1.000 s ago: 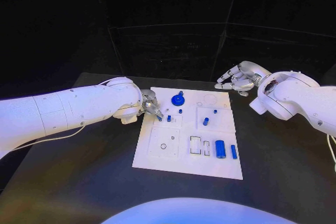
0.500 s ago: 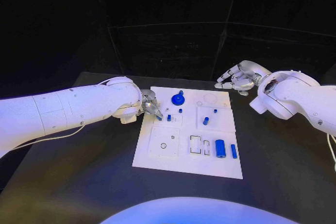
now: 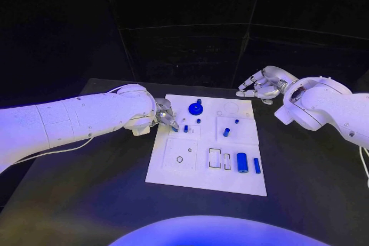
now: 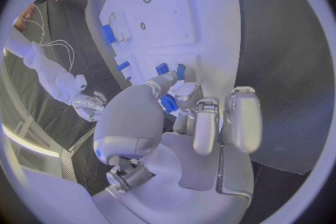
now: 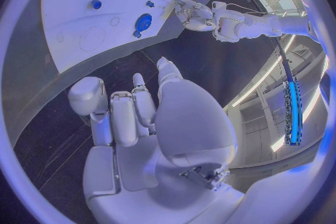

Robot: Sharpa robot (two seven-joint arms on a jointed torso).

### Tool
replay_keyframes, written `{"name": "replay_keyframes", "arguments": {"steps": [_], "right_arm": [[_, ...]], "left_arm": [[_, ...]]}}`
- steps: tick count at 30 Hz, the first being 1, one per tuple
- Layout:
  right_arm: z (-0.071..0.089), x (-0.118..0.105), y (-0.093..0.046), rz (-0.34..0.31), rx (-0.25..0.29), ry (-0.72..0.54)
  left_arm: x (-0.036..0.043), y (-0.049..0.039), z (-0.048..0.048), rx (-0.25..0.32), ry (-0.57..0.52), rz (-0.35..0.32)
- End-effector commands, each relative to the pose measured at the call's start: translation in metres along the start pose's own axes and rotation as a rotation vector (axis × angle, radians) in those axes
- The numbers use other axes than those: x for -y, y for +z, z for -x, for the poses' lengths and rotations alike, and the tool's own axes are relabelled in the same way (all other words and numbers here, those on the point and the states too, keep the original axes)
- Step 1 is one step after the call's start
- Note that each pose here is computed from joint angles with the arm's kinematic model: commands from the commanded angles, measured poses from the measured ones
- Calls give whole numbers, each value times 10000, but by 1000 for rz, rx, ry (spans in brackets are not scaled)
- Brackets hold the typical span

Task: Assemble the parts on the task board

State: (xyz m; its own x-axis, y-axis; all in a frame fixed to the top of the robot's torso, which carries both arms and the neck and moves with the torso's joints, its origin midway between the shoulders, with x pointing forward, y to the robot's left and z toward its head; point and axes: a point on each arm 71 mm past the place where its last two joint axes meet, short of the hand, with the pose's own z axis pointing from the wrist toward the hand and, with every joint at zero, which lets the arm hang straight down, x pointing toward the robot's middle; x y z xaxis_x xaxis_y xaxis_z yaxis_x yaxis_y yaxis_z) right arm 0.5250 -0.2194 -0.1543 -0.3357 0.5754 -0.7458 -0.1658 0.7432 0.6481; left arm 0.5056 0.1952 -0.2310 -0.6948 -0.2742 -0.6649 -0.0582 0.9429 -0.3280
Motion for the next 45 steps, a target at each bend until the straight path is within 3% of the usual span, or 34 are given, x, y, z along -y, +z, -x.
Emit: {"name": "replay_keyframes", "arguments": {"steps": [1,11,33,45], "right_arm": [[2,-19,4,9,-4,-4],[0,-21,5,9,-5,-3],[-21,-46,14,15,-12,-3],[-20,-44,17,15,-12,-3]], "left_arm": [[-8,13,-32,-19,16,12],[1,51,-53,-72,37,51],[56,117,-1,-44,22,60],[35,121,10,-41,20,74]]}}
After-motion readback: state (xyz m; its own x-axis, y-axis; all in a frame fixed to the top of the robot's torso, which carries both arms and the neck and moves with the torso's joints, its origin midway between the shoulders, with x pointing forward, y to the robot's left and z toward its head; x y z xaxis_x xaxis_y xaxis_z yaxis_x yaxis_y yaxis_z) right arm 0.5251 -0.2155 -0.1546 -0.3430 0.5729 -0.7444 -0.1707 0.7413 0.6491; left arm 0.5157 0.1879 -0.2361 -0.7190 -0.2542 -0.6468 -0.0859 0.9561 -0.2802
